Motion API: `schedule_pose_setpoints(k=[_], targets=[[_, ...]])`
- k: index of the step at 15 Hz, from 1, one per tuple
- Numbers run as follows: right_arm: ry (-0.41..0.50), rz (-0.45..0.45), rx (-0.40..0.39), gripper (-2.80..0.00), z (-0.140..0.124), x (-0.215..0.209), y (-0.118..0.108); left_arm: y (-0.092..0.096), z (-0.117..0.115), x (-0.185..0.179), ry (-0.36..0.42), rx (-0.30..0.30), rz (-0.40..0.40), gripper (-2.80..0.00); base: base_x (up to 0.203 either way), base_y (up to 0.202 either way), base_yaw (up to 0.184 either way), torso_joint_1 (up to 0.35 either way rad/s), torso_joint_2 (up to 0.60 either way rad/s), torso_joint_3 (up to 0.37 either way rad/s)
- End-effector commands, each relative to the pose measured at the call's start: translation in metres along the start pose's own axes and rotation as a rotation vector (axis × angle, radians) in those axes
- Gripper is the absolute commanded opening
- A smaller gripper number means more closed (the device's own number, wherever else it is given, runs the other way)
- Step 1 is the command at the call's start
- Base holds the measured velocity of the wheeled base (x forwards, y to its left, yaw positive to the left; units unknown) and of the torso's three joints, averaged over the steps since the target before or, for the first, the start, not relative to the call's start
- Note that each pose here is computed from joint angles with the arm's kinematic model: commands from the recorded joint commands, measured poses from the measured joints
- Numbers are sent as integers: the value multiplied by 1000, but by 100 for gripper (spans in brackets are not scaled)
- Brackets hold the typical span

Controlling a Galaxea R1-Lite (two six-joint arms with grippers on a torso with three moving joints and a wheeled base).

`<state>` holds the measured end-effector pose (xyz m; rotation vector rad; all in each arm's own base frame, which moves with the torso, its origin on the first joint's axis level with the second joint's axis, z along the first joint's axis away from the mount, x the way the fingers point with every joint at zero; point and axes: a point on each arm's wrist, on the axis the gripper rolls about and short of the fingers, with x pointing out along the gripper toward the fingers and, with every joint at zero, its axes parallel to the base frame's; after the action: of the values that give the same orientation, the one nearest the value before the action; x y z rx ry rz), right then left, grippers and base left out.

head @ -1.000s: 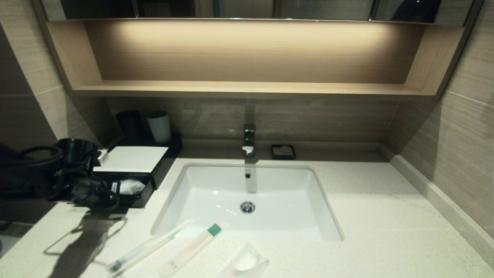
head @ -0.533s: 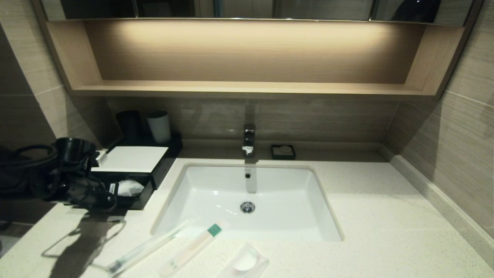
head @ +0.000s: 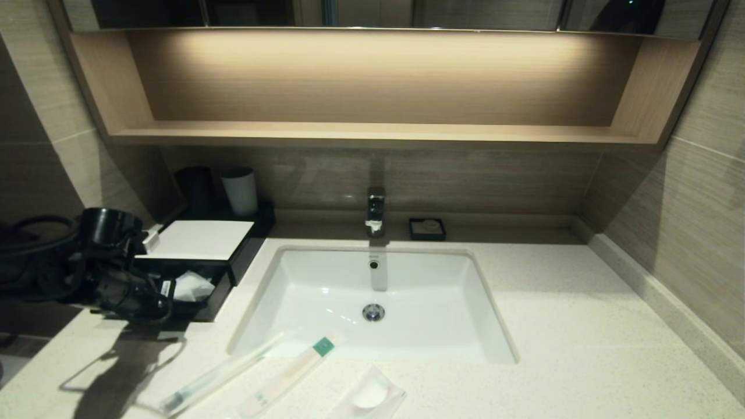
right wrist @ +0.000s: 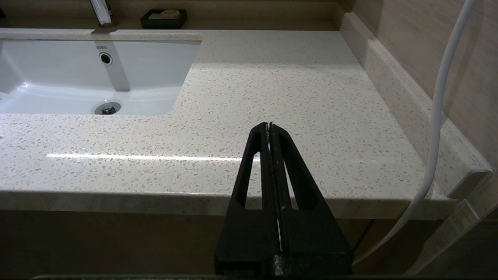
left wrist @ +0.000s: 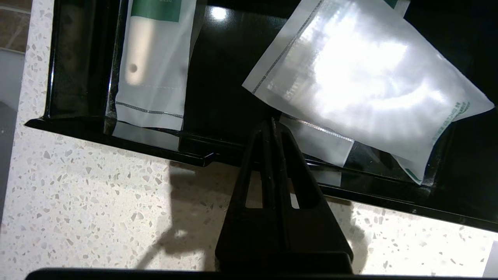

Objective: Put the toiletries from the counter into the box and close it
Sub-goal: Open the drawer

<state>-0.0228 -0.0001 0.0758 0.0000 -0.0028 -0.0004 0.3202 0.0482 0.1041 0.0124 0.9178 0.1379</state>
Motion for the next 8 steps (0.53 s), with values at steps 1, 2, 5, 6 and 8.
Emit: schedule_pose_setpoints(k=[1,2,5,6,8], targets=[[1,0,0,-280,0,0,0,0,-2,-5,14,9,-2,-280,0,0,0,0,0,0],[1,0,0,-280,0,0,0,0,-2,-7,24,11,-3,-280,0,0,0,0,0,0],[1,0,0,-280,0,0,0,0,-4,-8,44,15,-3,-280,0,0,0,0,0,0],[1,0,0,-280,0,0,0,0,-6,-8,52,26,-3,-280,0,0,0,0,0,0],[1,0,0,-280,0,0,0,1,-7,-11,59,37,-5,-280,0,0,0,0,0,0]])
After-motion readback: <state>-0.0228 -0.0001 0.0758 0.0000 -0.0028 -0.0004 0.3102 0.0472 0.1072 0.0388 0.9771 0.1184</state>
